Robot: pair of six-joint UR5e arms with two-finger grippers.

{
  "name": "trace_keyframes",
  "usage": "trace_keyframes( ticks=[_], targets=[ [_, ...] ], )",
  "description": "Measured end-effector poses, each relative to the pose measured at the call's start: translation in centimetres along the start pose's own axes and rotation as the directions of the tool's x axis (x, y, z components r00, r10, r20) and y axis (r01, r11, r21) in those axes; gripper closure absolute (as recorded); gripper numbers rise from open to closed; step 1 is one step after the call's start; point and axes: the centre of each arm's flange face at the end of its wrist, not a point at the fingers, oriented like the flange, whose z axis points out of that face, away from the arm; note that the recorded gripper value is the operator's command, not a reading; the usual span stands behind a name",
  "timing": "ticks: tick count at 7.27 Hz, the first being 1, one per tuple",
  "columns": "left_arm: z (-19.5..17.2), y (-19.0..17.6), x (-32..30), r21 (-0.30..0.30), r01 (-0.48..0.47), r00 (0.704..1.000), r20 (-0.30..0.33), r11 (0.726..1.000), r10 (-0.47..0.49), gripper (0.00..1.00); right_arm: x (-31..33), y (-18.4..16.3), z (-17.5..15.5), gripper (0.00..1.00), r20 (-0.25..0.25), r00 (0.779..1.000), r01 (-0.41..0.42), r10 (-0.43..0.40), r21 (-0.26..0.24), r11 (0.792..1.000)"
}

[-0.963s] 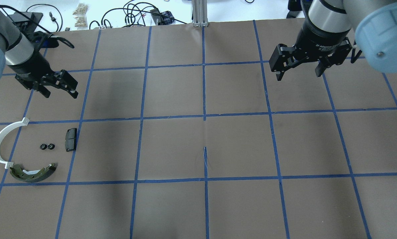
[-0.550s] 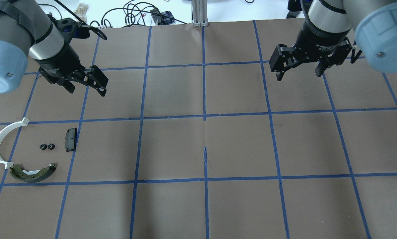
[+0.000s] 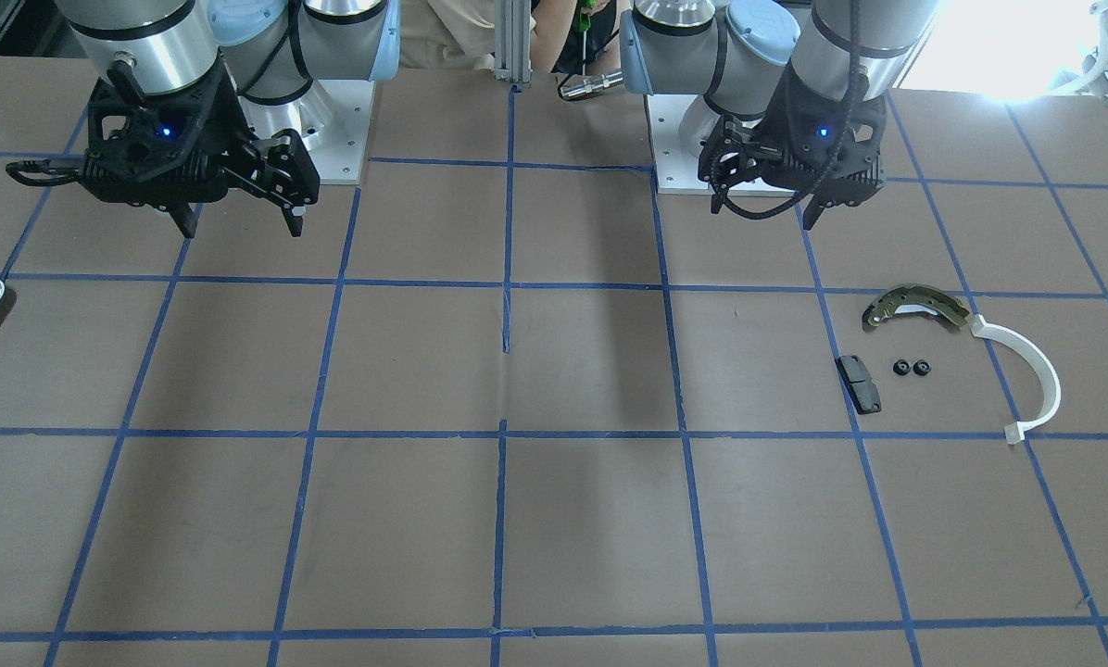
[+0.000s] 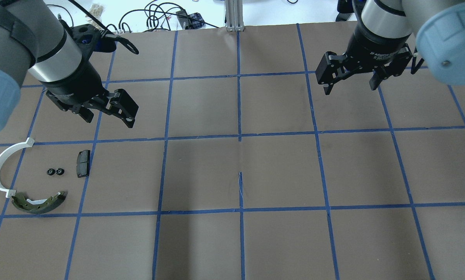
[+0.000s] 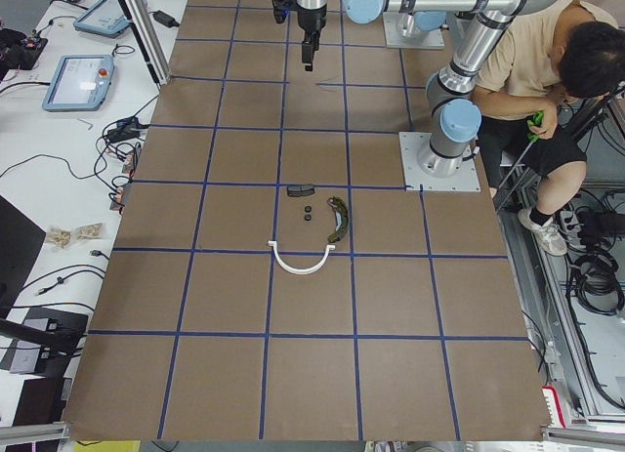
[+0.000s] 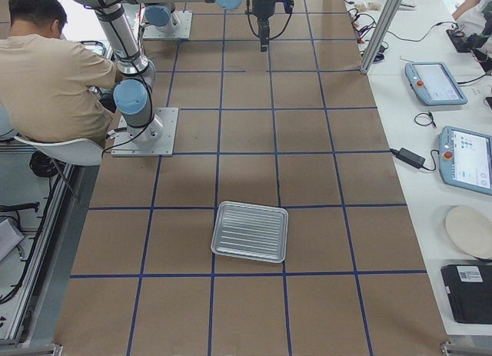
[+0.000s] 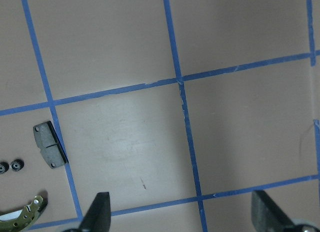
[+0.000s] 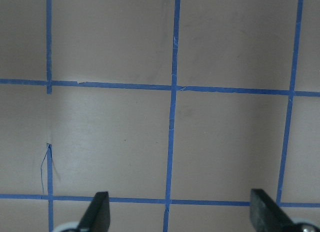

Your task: Place bearing gear from tray to pile

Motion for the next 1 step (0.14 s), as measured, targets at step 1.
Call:
trace_keyframes(
  ticks=[1],
  targets=[
    [-0.05,0.14,0.08,-0.003,0.000,1.000,-0.003,1.000,0.000,0.00,0.00,0.00,0.00,0.00,0.000,1.000,0.000,0.000,0.000,1.000]
  ],
)
